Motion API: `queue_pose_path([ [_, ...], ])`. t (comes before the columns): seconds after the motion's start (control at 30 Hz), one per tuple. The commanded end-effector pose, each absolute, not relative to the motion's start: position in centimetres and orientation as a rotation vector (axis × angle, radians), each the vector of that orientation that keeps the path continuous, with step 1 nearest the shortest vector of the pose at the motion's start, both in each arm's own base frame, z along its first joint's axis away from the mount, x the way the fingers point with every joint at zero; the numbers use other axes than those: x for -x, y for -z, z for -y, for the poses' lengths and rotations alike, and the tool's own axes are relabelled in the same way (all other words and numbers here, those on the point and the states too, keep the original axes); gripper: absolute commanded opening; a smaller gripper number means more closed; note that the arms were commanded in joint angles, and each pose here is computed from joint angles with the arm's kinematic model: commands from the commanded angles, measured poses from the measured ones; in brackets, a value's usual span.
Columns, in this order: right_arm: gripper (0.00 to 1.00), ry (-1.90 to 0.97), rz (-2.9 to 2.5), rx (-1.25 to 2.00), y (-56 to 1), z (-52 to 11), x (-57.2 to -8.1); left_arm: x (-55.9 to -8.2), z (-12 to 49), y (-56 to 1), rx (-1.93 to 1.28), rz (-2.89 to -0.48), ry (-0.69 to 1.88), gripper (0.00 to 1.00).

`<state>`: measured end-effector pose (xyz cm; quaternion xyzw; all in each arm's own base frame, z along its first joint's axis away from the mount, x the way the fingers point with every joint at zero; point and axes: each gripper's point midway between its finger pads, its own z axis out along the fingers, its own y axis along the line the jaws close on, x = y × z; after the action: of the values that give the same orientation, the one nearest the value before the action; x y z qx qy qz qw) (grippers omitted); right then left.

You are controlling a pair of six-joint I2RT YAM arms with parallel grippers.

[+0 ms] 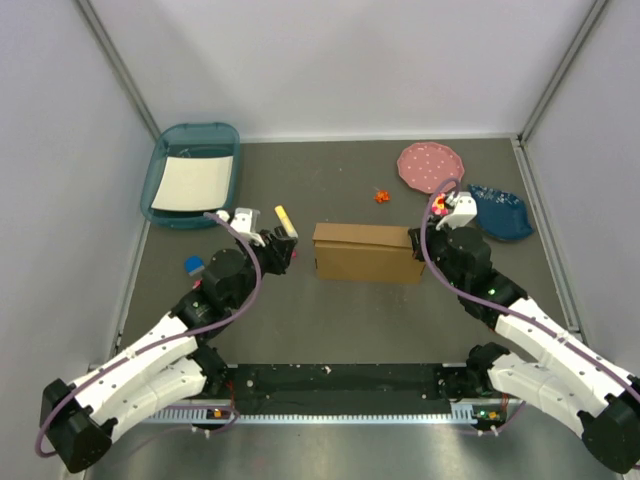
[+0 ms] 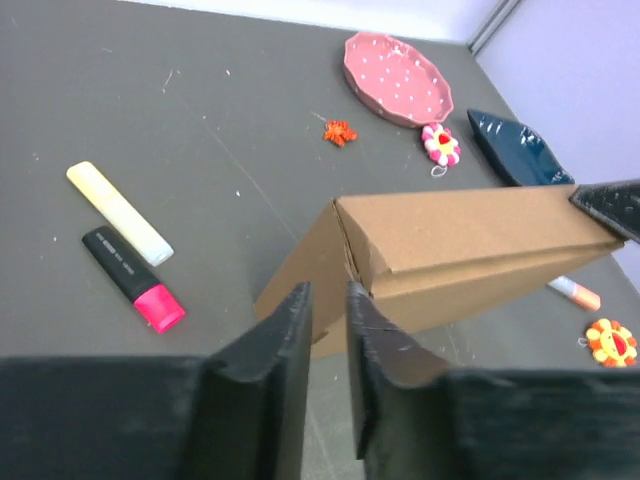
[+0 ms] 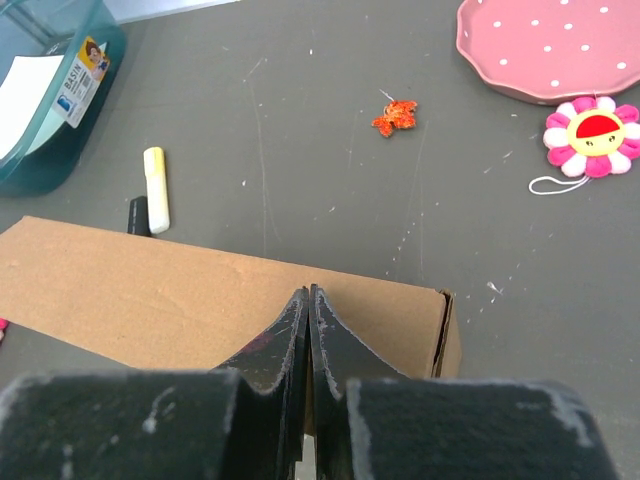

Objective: Fold the paper box

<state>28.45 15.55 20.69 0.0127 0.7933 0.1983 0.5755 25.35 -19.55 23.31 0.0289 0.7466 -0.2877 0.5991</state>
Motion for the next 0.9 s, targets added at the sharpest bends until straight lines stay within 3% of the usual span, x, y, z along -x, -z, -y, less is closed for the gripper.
queue_pose_path([
  [0.0, 0.00, -0.397, -1.977, 0.011, -17.1, -14.7, -27.1, -27.5, 20.7, -27.1, 0.058, -1.624, 0.832, 0.15],
  [0.1, 0.00, -0.412, -1.985, 0.017, -16.8, -15.0, -26.9, -29.2, 21.4, -27.5, 0.118, -1.609, 0.929, 0.08],
  [0.43, 0.00, -0.433, -1.983, 0.021, -16.9, -15.2, -26.7, -31.1, 22.8, -26.7, 0.184, -1.631, 1.000, 0.13],
  [0.7, 0.00, -0.438, -1.982, 0.020, -16.8, -15.3, -26.7, -30.3, 23.3, -28.1, 0.148, -1.554, 1.076, 0.13],
  [0.87, 0.00, -0.438, -1.989, 0.020, -16.7, -15.2, -26.6, -29.2, 25.0, -25.8, 0.054, -1.632, 1.143, 0.11],
])
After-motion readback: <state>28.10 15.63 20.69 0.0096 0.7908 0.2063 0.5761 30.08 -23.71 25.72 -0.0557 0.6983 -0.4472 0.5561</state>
